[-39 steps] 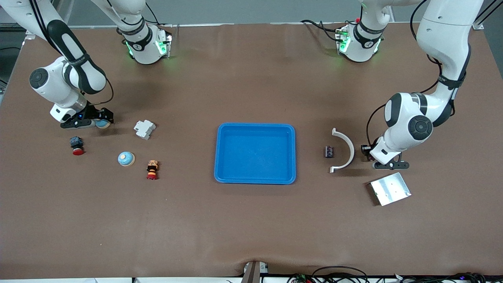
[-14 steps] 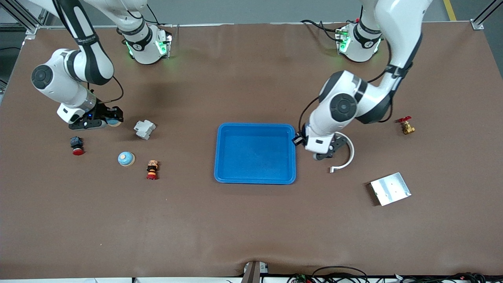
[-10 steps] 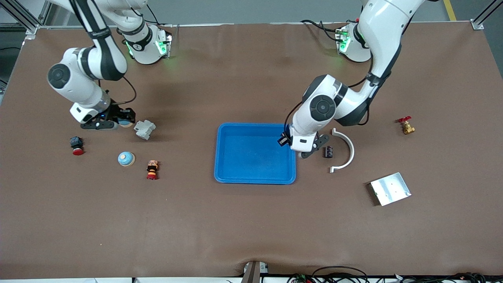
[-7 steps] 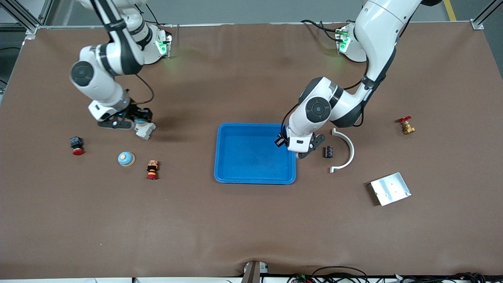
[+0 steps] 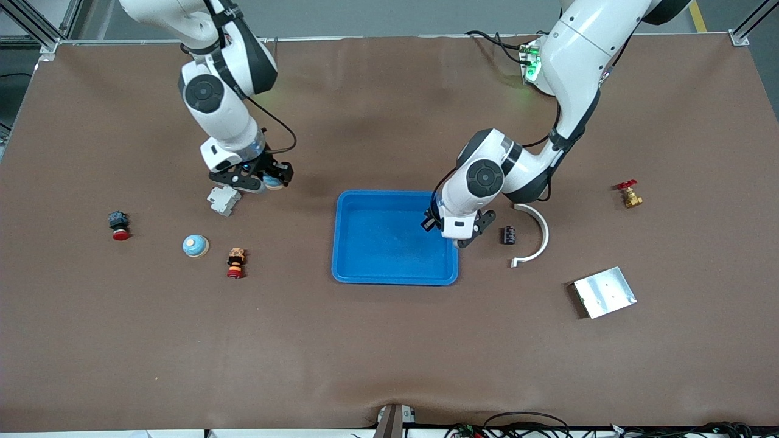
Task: Place electrolytic capacitor and blue bell in tray
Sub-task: 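Move the capacitor and bell over the blue tray with both grippers, then lower the capacitor into the tray and open the left gripper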
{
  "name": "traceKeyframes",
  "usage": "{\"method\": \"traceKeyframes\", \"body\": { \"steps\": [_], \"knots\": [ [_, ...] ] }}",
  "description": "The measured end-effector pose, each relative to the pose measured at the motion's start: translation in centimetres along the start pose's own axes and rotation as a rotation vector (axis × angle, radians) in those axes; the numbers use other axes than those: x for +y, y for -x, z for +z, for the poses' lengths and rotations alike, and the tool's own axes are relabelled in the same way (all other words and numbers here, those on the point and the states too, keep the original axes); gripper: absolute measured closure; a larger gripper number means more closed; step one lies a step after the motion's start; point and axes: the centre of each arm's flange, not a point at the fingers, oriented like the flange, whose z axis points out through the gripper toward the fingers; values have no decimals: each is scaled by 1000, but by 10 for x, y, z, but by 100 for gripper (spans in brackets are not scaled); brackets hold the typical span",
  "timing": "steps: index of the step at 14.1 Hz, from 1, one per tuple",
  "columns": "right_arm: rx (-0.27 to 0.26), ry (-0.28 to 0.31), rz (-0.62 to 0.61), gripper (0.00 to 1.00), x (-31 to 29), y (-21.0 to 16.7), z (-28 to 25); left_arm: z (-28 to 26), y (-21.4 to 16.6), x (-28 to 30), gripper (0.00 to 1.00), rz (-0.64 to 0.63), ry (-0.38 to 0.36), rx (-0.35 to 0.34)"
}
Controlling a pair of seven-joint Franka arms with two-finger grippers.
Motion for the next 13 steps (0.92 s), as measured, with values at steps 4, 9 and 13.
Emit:
{"method": "traceKeyframes", "body": {
  "steps": [4, 9, 13],
  "knots": [
    [-3, -11, 78, 35, -65, 13, 11, 11, 1, -1, 70, -11, -3, -6],
    [-19, -9, 181, 35, -147, 36, 25, 20, 1, -4, 70, -12, -17, -11],
    [-31, 11, 238, 35, -184, 45, 58, 30, 5, -6, 70, -7, -33, -15]
  ]
}}
